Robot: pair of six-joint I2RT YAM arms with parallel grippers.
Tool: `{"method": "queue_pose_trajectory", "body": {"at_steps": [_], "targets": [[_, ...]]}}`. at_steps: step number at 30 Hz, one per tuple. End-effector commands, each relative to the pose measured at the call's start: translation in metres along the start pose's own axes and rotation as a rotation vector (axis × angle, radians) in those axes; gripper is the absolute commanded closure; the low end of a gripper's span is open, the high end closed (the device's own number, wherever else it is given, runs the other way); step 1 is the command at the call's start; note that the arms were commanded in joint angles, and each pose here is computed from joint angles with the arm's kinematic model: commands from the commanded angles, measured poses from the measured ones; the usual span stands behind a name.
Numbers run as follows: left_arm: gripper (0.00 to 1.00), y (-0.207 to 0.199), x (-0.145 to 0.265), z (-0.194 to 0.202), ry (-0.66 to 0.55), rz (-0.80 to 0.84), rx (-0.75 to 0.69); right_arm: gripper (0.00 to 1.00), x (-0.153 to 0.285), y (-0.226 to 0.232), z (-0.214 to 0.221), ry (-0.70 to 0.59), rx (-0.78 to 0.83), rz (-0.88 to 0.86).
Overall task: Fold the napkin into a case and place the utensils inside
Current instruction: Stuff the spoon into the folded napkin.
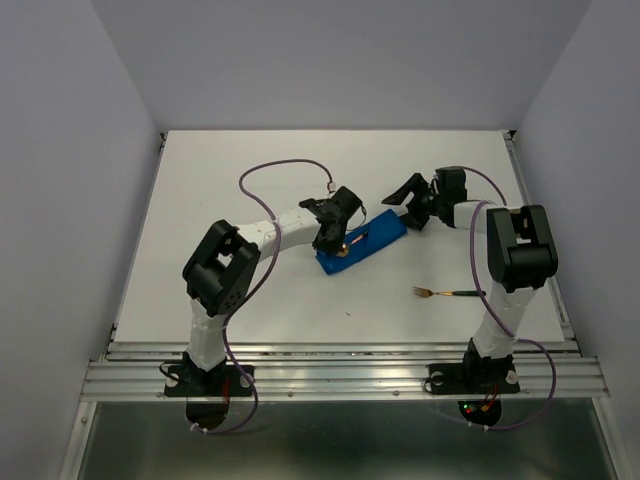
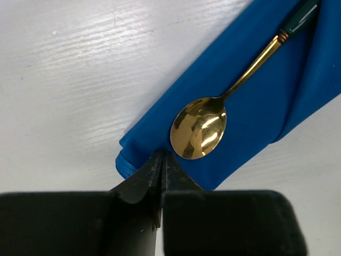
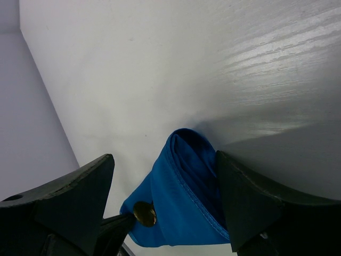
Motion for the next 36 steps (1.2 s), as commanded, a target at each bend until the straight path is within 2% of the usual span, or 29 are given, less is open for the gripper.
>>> {"method": "queue_pose_trajectory", "body": {"at_steps": [1, 6, 18, 23, 27, 36], "targets": [[0.92, -0.007, 0.029, -0.013, -0.034, 0.044, -0.066, 0.18, -0.003, -0.007, 0.006, 0.019, 0.001, 0.02], [1.0, -0.01, 0.023, -0.008, 0.008, 0.021, -0.093, 0.18, -0.002, -0.007, 0.006, 0.019, 0.002, 0.018], [1.0, -0.011, 0.016, 0.004, 0.07, 0.039, -0.144, 0.18, -0.001, -0.007, 0.007, 0.017, 0.004, 0.018], [1.0, -0.025, 0.022, 0.002, 0.044, 0.151, -0.169, 0.18, -0.001, -0.007, 0.007, 0.017, 0.007, 0.018], [1.0, -0.018, 0.009, 0.002, 0.064, 0.073, -0.156, 0.18, -0.001, -0.007, 0.006, 0.017, 0.006, 0.018], [1.0, -0.015, -0.002, 0.006, 0.084, 0.039, -0.159, 0.18, 0.001, -0.007, 0.006, 0.01, 0.01, 0.023]]}}
Point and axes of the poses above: each gripper's point midway between its finger pads, its own x axis back along the fingers, its own y axis along the line the jaws close on, z = x × y, the point moved 4 cm from there along x, back along the fingers, and after that the axes turned 6 degrees about -x, right-handed, at the moved point
